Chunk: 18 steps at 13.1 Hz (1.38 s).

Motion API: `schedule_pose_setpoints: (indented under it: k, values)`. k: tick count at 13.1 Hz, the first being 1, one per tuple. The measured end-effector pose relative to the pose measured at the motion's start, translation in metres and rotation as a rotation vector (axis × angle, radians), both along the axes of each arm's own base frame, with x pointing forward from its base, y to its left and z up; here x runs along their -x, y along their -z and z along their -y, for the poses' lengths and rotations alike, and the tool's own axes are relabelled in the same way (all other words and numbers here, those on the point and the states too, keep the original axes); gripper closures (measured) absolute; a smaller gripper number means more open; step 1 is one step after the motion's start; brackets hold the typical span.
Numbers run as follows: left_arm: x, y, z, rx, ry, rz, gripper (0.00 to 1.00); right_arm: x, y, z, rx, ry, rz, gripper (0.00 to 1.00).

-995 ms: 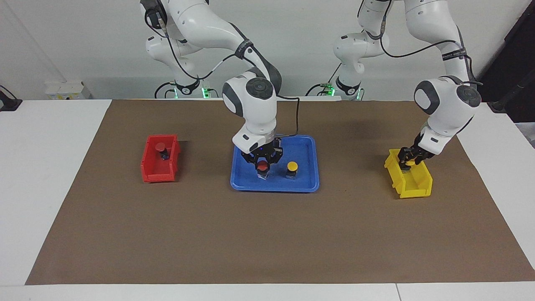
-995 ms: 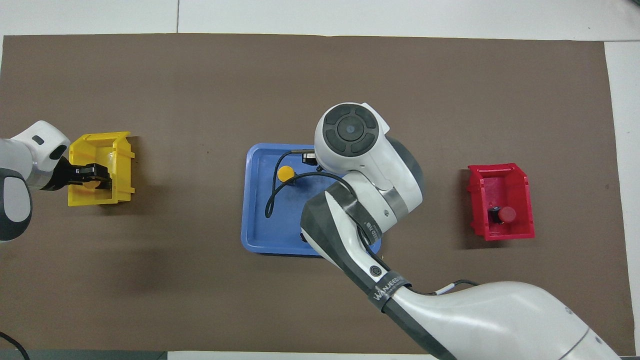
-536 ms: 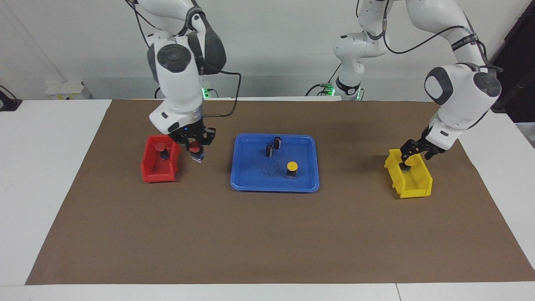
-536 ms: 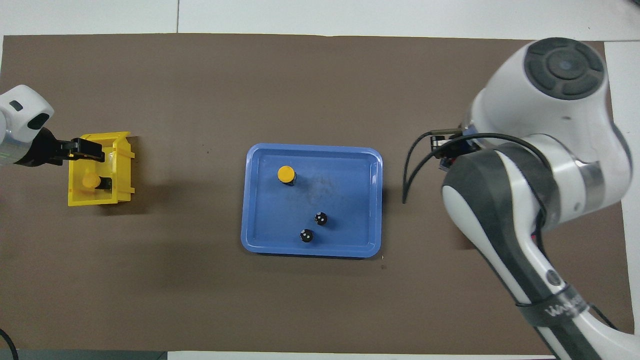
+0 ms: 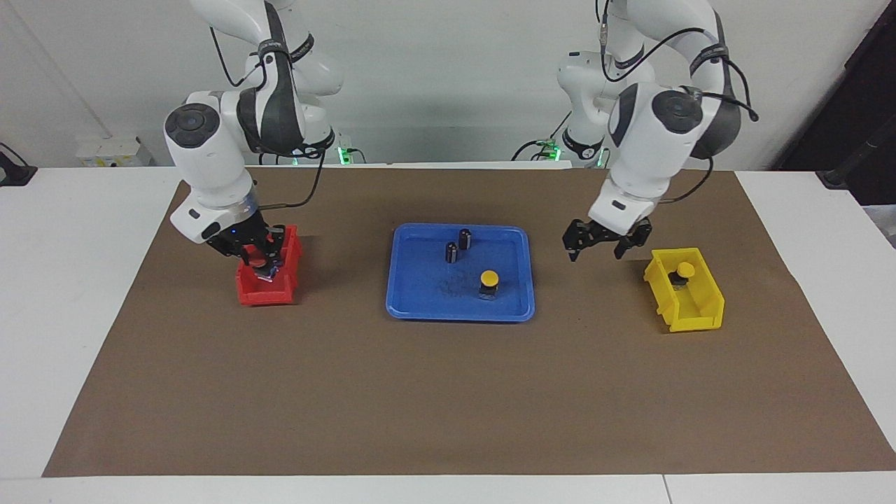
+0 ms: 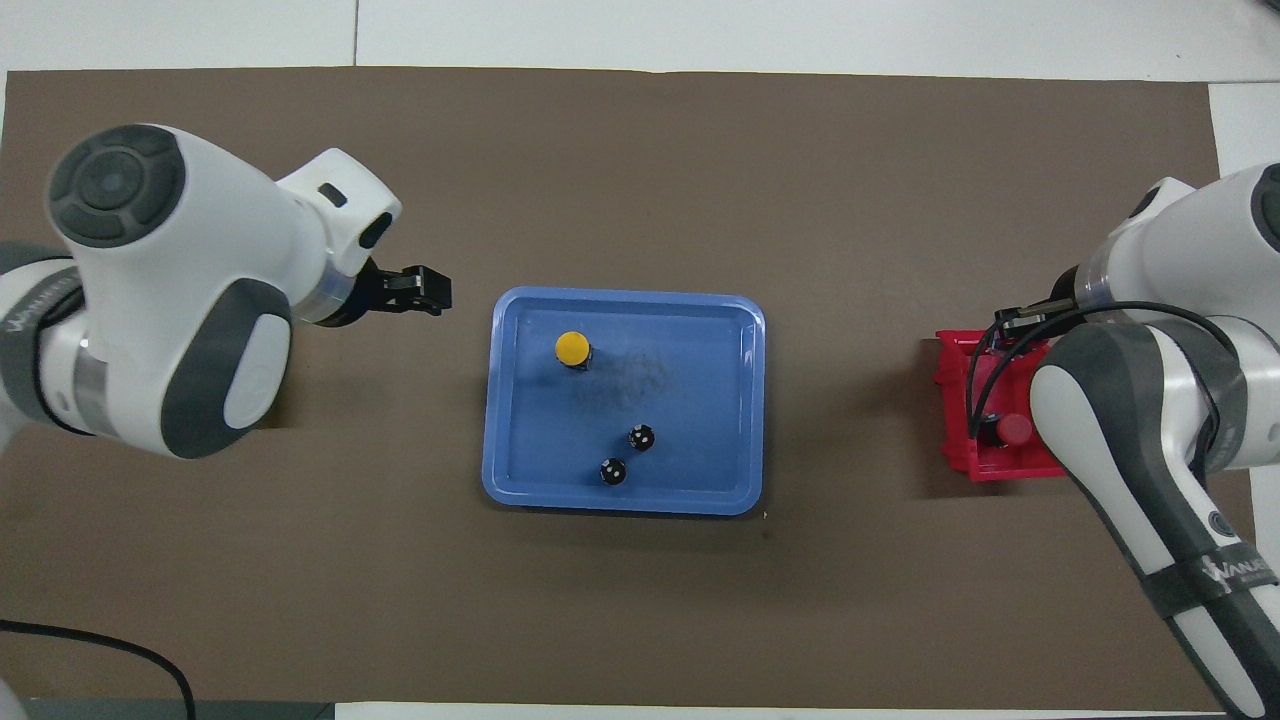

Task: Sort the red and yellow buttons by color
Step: 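Reach the left gripper to the last yellow button and grasp it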

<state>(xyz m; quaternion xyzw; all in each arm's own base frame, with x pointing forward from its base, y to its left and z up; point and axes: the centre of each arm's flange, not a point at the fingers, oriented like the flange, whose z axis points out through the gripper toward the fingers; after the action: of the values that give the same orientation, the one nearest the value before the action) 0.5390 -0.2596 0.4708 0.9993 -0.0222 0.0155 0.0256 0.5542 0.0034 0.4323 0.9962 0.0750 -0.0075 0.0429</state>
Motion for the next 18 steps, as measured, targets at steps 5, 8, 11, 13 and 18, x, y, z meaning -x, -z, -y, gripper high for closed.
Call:
schedule_pose_setpoints:
  k: [5,8,11,13,18]
  values:
    - [0.006,0.061,0.081,0.035,-0.053,0.049,0.00,0.021,0.037,0.006,-0.032,-0.047,0.017,0.59]
    - [0.011,0.098,0.106,0.023,-0.055,0.030,0.00,0.030,0.059,0.018,-0.037,-0.064,0.031,0.59]
    - [0.020,0.109,0.122,0.019,-0.053,0.022,0.00,0.035,0.073,0.016,-0.041,-0.069,0.044,0.59]
    - [0.025,0.109,0.129,0.020,-0.061,0.020,0.11,0.038,0.080,0.014,-0.043,-0.073,0.054,0.59]
    - [0.025,0.117,0.130,0.011,-0.110,0.004,0.59,0.042,0.087,0.014,-0.044,-0.075,0.073,0.59]
